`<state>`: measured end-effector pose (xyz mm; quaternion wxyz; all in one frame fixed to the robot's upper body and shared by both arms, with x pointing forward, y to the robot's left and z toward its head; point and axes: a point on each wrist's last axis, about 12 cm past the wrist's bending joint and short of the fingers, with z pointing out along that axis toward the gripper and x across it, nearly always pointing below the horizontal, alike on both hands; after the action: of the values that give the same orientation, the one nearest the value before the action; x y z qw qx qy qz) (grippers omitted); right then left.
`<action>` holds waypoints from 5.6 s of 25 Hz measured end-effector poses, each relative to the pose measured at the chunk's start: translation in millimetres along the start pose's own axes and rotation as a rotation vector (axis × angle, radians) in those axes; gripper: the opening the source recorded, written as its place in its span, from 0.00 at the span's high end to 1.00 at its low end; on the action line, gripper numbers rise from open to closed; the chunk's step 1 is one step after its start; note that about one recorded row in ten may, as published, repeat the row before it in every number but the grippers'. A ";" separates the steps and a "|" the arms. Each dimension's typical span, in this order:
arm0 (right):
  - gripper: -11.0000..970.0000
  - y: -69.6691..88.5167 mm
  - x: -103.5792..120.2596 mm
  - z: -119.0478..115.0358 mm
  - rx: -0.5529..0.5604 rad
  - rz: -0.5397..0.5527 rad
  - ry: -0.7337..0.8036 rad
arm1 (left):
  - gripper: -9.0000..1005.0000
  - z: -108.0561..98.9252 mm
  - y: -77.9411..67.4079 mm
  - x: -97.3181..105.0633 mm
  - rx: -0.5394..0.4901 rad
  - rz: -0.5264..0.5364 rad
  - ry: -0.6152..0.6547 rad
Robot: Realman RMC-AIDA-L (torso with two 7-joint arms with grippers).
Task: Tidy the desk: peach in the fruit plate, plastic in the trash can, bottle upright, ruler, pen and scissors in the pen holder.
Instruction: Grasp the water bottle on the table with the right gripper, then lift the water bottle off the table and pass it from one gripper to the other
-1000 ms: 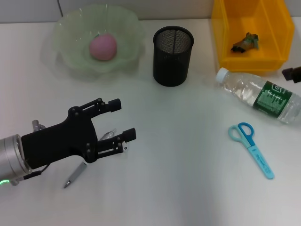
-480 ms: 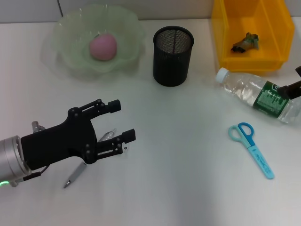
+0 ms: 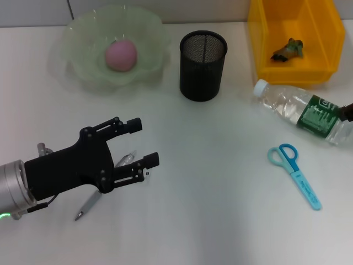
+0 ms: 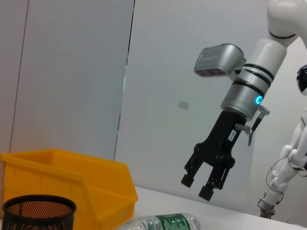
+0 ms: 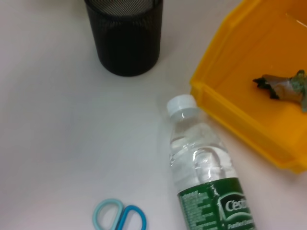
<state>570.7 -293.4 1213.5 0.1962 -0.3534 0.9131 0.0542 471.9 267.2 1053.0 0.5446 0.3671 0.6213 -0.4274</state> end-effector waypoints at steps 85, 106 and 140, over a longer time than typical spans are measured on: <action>0.18 4.5 -14.3 80.0 0.030 -0.159 -0.014 | 0.22 5.2 7.9 -1.1 -0.027 0.013 0.020; 0.18 4.6 -14.8 98.8 0.016 -0.155 0.004 | 0.22 7.9 12.2 -3.3 -0.033 0.023 0.027; 0.21 14.6 -9.7 96.4 -0.042 -0.161 -0.134 | 0.22 8.9 14.1 -5.0 -0.033 0.040 0.026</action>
<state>598.4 -253.6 1128.4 0.2533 -0.4251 0.8652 0.0808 488.9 264.1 1055.7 0.5510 0.3760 0.6277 -0.4012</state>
